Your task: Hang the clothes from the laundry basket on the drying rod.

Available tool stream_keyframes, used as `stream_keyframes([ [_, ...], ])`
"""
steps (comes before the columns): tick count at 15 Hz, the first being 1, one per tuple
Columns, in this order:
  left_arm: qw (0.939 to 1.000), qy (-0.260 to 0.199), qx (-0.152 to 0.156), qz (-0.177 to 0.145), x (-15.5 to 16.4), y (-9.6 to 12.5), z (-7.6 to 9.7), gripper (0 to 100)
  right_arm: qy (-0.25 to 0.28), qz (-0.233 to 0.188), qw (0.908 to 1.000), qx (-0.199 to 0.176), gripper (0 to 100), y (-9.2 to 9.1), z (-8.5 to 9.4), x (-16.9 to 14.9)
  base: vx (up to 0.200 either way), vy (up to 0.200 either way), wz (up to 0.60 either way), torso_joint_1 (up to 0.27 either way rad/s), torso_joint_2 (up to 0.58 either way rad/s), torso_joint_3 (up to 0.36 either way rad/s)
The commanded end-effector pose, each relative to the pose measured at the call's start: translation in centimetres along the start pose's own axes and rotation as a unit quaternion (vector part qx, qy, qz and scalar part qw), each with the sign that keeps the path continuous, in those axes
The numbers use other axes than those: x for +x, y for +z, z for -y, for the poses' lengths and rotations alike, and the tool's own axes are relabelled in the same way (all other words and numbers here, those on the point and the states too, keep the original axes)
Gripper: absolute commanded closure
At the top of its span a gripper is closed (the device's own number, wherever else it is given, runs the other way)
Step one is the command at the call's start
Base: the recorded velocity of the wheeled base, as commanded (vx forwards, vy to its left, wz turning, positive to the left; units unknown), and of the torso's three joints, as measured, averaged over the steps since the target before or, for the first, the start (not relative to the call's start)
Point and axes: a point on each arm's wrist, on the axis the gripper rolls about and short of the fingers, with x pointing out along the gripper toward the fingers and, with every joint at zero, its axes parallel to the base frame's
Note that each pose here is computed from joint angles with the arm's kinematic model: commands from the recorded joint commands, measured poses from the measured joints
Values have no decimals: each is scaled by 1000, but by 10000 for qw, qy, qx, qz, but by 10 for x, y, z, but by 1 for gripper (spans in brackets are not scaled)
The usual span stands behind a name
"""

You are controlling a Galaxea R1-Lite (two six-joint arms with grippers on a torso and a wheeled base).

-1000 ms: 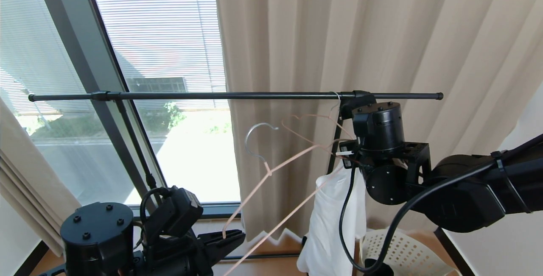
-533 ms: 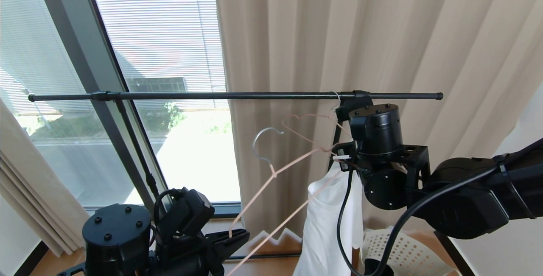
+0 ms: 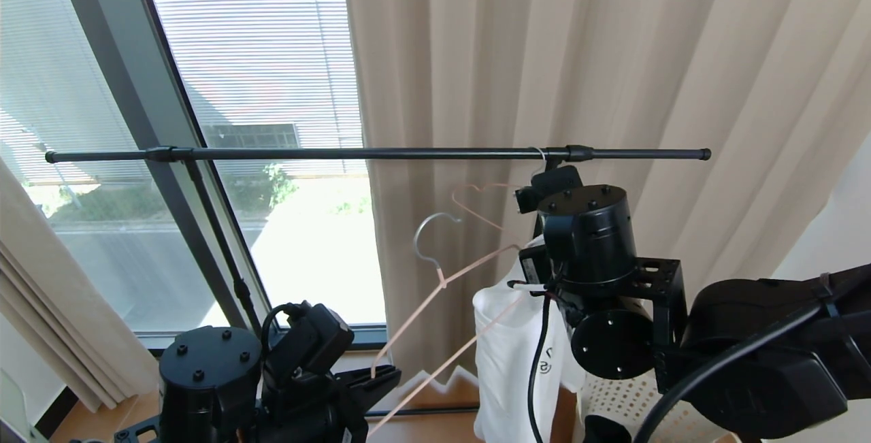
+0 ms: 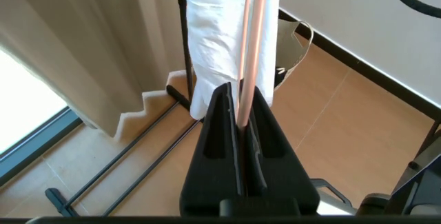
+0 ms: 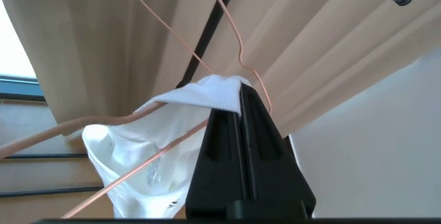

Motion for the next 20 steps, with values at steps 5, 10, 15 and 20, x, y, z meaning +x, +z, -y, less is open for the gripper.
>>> stream_keyframes([
  [5, 10000, 4, -2, -33, 1, -1, 0, 100, 340, 137, 9993, -86, 100, -3, -13, -26, 0, 0, 0, 0, 0, 0],
  [10, 10000, -4, 35, -64, 0, -3, 0, 100, 660, 397, 9970, 76, 100, -3, -27, -45, 0, 0, 0, 0, 0, 0],
  [15, 10000, -25, 44, -57, 0, -2, 1, 100, 976, 526, 9938, 82, 100, -2, -35, -66, 0, 0, 0, 0, 0, 0],
  [20, 10000, -25, 37, -57, 0, -2, 1, 100, 1315, 804, 9873, 386, 100, 3, -44, -87, 0, 0, 0, 0, 0, 0],
])
